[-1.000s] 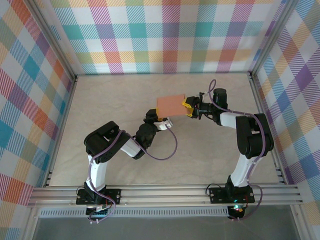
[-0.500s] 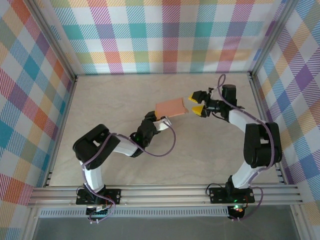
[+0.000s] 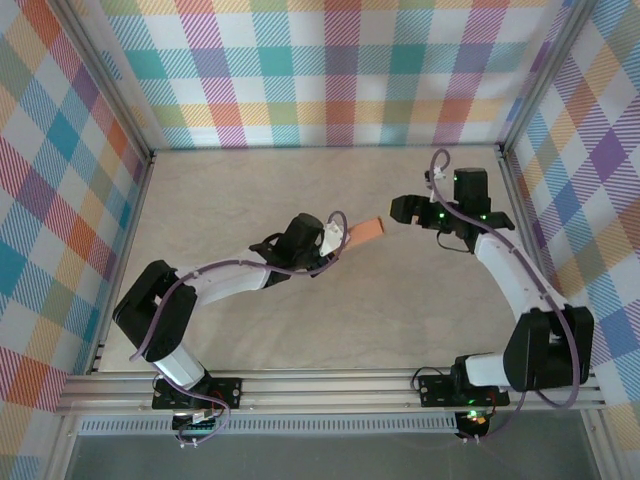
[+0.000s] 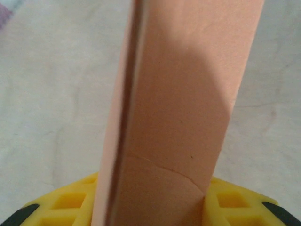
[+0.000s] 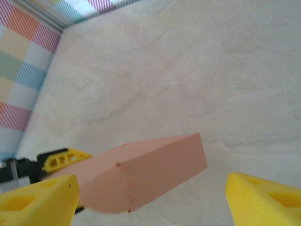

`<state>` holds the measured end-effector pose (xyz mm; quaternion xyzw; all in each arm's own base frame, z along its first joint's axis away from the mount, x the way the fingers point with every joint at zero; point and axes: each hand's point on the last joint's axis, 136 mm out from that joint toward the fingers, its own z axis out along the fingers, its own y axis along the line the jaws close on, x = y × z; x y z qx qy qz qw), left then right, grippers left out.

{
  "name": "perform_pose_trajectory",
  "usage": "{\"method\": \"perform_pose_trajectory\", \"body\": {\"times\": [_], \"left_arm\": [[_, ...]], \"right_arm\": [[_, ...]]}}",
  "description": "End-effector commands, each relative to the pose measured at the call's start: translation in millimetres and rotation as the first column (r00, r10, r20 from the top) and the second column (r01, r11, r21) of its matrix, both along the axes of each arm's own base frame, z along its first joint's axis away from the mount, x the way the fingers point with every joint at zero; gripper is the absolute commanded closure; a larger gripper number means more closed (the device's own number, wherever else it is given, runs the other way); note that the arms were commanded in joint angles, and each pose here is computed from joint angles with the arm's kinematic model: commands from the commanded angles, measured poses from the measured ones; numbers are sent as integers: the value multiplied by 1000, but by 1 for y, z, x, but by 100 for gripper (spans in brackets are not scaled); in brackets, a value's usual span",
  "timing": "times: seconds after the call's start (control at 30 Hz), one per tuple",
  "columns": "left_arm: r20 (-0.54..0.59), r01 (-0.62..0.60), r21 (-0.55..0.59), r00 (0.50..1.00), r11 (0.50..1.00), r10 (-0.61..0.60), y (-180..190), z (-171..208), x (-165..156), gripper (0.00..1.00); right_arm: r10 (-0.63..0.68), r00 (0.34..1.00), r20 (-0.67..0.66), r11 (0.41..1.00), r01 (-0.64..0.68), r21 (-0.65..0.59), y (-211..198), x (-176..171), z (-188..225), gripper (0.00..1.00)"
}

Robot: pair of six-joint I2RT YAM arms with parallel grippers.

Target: Fold the paper box

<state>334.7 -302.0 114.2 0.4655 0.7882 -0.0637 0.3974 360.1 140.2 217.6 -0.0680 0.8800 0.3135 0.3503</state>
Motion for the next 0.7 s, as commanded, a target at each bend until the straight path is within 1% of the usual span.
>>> {"method": "perform_pose_trajectory", "body": {"times": [0.0, 0.17, 0.23, 0.27, 0.3, 0.37, 0.4, 0.53, 0.57, 0.63, 0.67], "left_arm": [[-234, 1, 44, 972, 999, 10, 12, -19, -34, 67], [-364, 30, 99, 931, 995, 8, 21, -22, -55, 67], [-407, 40, 116, 913, 992, 11, 25, -23, -61, 67], [-421, 44, 124, 907, 991, 13, 26, -24, -63, 67], [-437, 50, 135, 899, 990, 15, 29, -24, -64, 67], [-458, 62, 153, 889, 986, 15, 33, -24, -67, 67], [-463, 64, 167, 886, 984, 21, 37, -24, -67, 67], [-468, 63, 197, 883, 978, 38, 46, -26, -66, 67], [-470, 62, 205, 882, 977, 43, 47, -27, -65, 67], [-476, 66, 221, 878, 973, 49, 49, -31, -65, 67], [-479, 65, 231, 876, 971, 56, 51, -32, -65, 67]], "right_arm": [[85, 990, 109, 975, -61, -212, -5, -20, 5, 19], [201, 966, 165, 930, -136, -341, 1, -41, 12, 23], [260, 953, 157, 908, -186, -375, 7, -48, 10, 24], [308, 939, 155, 888, -224, -402, 11, -51, 6, 24], [329, 932, 151, 874, -240, -422, 14, -52, 1, 26], [344, 930, 129, 866, -261, -426, 20, -51, -7, 30], [361, 925, 116, 862, -284, -420, 25, -52, -12, 31], [407, 909, 94, 843, -335, -420, 40, -49, -22, 44], [420, 903, 89, 840, -349, -415, 43, -49, -23, 51], [436, 897, 71, 831, -371, -414, 47, -48, -29, 57], [443, 894, 61, 825, -381, -417, 48, -48, -32, 59]]}}
